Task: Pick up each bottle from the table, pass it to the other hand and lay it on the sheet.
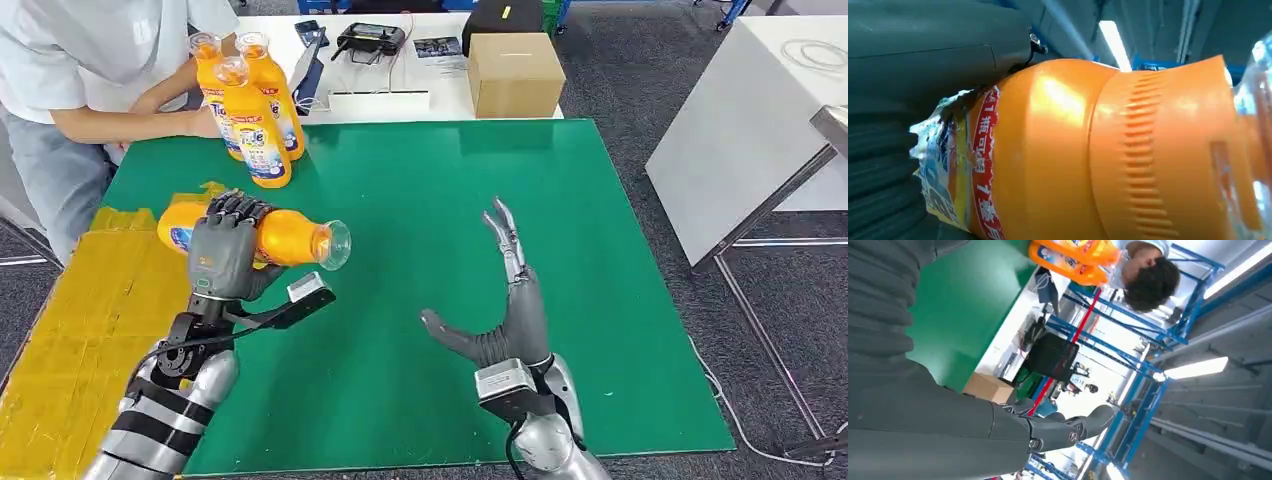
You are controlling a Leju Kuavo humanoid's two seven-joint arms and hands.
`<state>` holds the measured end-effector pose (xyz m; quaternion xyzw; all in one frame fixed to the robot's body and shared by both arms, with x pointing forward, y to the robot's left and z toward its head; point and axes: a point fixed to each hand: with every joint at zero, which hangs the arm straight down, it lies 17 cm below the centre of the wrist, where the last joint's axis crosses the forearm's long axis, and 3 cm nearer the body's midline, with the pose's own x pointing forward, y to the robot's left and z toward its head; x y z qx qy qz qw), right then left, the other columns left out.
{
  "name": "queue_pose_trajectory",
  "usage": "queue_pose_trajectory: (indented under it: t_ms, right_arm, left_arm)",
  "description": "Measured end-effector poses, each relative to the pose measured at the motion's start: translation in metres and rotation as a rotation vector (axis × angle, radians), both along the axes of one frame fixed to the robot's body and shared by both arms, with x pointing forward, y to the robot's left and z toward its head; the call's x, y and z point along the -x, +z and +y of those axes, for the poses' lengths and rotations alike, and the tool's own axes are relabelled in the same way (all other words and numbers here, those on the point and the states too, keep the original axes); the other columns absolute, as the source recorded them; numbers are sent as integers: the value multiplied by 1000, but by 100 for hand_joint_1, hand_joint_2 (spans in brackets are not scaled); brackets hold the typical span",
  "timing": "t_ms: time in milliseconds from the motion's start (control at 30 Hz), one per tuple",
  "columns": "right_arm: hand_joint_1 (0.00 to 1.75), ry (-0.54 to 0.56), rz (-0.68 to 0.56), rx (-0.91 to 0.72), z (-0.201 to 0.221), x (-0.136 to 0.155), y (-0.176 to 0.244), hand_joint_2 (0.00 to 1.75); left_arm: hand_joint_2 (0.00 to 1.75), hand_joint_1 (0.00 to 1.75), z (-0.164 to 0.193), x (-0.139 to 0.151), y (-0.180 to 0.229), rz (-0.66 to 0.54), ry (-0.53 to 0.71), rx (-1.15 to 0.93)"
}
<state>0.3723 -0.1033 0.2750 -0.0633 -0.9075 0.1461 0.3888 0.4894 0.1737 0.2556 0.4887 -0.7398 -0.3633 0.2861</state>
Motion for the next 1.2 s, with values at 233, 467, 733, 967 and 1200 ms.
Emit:
queue_pose_trajectory:
  t_ms: [233,467,733,967,1200]
  right_arm:
    - [0,19,-17,-26,-1,2,11,175]
    - [0,35,-31,-31,2,-1,19,175]
    - [0,42,-36,-31,4,-1,22,175]
    - [0,50,-38,-29,7,0,23,175]
    - [0,67,-41,-19,12,1,23,175]
  left_arm:
    - [175,175,28,-67,-72,303,104,-277]
    - [175,175,61,-98,-117,439,185,-419]
    - [175,175,92,-100,-165,644,217,-402]
    - [175,175,108,-98,-180,716,252,-366]
    - [175,0,133,-90,-203,817,306,-271]
